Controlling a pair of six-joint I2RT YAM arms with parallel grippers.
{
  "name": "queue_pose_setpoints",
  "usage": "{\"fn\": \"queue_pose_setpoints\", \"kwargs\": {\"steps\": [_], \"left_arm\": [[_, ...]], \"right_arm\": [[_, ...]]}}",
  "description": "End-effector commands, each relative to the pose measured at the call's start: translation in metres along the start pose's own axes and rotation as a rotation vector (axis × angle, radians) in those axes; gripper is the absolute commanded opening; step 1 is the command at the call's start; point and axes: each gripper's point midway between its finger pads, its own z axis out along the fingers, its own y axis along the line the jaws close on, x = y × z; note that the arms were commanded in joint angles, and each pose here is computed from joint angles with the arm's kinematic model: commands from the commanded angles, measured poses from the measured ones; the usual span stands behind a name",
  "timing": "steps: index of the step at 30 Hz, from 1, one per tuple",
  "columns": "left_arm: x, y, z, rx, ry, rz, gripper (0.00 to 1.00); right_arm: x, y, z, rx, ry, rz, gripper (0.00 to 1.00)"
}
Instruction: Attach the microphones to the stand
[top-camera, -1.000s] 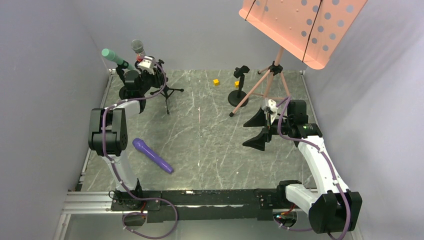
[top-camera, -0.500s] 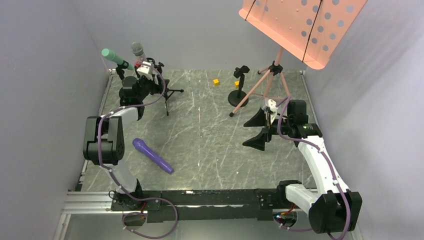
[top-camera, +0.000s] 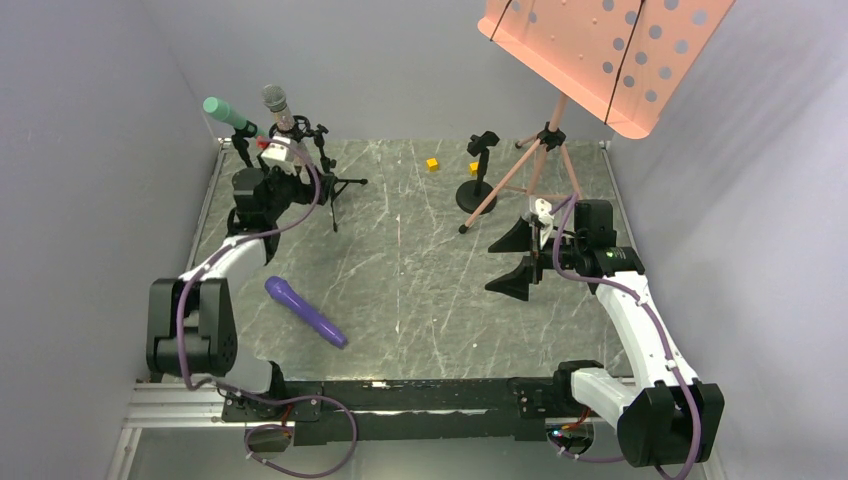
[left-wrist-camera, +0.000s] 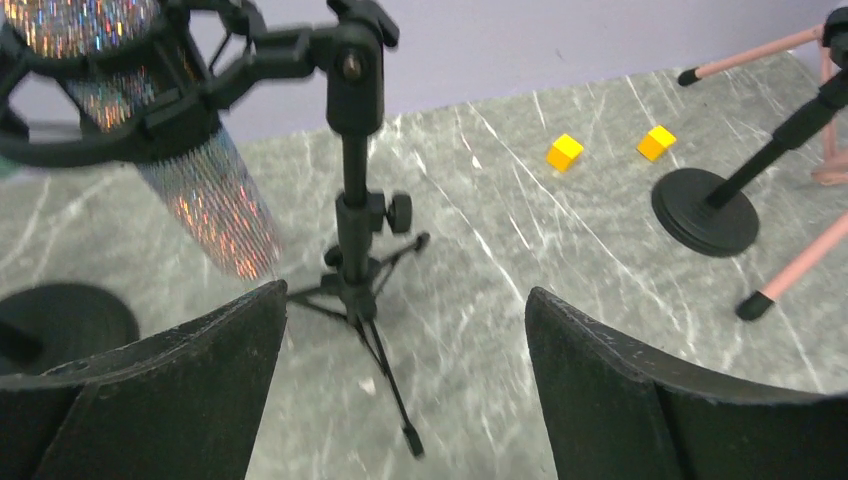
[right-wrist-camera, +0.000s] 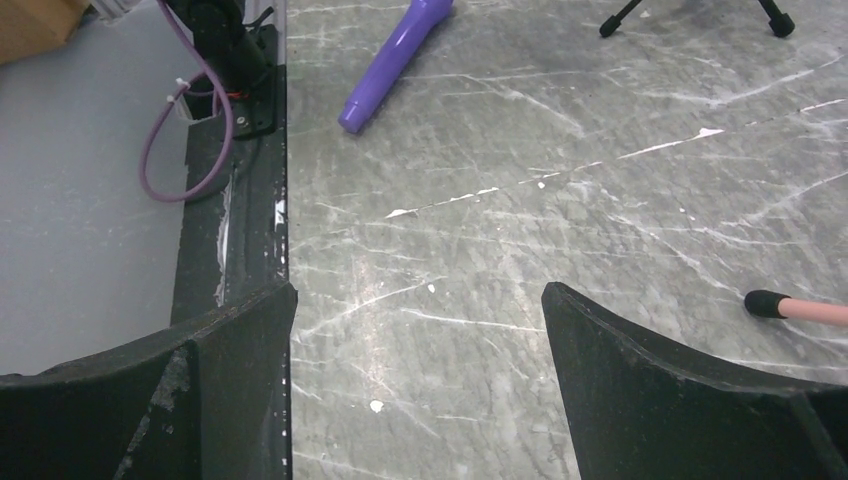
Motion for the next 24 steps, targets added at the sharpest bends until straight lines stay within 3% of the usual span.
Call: {"fn": "queue_pose_setpoints", "kwargs": {"steps": [1,8,15,19,22,24], "left_arm": [[-0.012,-0.014,-0.036,-0.033,-0.003,-0.082,0.93],[-0.008,-0.033,-0.103,-0.101,0.048,-0.143,0.97],[-0.021,-0.061,-0.163,-0.081,0.072,-0.109,0.99],[0.002,-0.082,-0.187,0.016,0.147,-0.043,0.99],[0.028,-0.079,-0.196,-0.012,0.224,-0.046,0.99],[0.023,-0.075,-0.199,-0.036,0.231,-0.04,0.99]], "right_arm": [[-0.013,-0.004,-0.002,0.017,-0.01,-0.105,1.0],[-0.005,-0.015,-0.006,0.076,0.023,-0.145,1.0],[-0.002,-0.03,-0.013,0.126,0.068,-0.227,1.0],[-0.014,-0.045,-0.02,0.142,0.137,-0.431,1.0],[-0.027,-0.066,-0.024,0.133,0.2,-0.581,1.0],[-0.049,-0.089,-0.026,0.175,0.206,-0.61,1.0]]}}
